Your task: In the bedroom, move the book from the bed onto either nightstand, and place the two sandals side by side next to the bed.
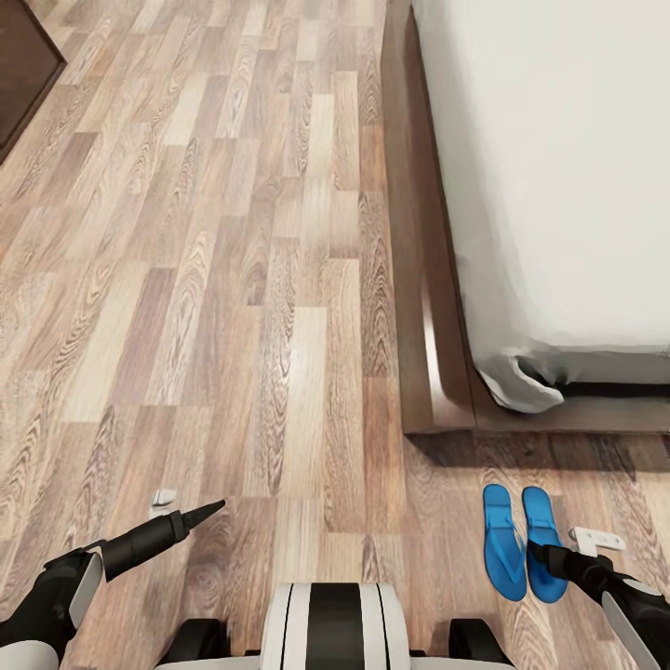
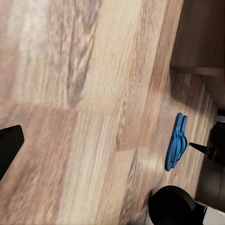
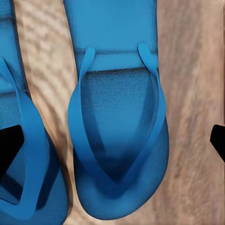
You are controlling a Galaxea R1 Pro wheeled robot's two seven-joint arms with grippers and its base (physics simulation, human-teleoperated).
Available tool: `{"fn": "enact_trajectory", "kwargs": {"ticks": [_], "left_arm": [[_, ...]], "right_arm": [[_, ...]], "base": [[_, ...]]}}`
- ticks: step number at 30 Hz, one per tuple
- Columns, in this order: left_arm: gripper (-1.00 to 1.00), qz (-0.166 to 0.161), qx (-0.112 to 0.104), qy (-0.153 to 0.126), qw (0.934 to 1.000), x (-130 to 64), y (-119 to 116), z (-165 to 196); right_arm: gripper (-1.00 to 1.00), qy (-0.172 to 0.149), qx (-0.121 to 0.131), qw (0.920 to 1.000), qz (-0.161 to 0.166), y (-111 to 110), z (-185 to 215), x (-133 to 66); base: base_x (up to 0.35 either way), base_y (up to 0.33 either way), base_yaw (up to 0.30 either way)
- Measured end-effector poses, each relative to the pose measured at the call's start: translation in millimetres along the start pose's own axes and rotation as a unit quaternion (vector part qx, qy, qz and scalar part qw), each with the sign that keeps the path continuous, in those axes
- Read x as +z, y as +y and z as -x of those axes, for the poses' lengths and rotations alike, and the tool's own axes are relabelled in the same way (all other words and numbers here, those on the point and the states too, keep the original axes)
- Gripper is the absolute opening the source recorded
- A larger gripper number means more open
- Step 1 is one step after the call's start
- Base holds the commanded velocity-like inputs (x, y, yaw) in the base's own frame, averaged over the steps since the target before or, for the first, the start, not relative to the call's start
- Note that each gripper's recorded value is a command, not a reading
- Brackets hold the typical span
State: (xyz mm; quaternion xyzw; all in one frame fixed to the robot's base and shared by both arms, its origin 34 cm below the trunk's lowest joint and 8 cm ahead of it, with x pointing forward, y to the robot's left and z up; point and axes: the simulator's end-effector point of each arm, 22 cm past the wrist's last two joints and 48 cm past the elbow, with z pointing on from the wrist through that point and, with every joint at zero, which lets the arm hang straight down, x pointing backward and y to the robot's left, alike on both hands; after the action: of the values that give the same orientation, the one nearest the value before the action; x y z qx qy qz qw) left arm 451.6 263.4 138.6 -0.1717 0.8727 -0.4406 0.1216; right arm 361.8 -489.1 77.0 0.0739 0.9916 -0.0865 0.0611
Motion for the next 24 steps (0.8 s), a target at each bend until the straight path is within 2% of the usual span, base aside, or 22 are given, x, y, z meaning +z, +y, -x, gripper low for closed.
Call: {"fn": "enact_trajectory", "kwargs": {"ticks": [24], "left_arm": [[1.00,-0.019,0.037,-0.026,0.9988,-11.0,-38.9,32.2]], "right_arm": [[1.00,-0.048,0.009,0.9988,0.008,1.4,43.2,-26.8]], "base": [[0.000,0.000,0.000]]}}
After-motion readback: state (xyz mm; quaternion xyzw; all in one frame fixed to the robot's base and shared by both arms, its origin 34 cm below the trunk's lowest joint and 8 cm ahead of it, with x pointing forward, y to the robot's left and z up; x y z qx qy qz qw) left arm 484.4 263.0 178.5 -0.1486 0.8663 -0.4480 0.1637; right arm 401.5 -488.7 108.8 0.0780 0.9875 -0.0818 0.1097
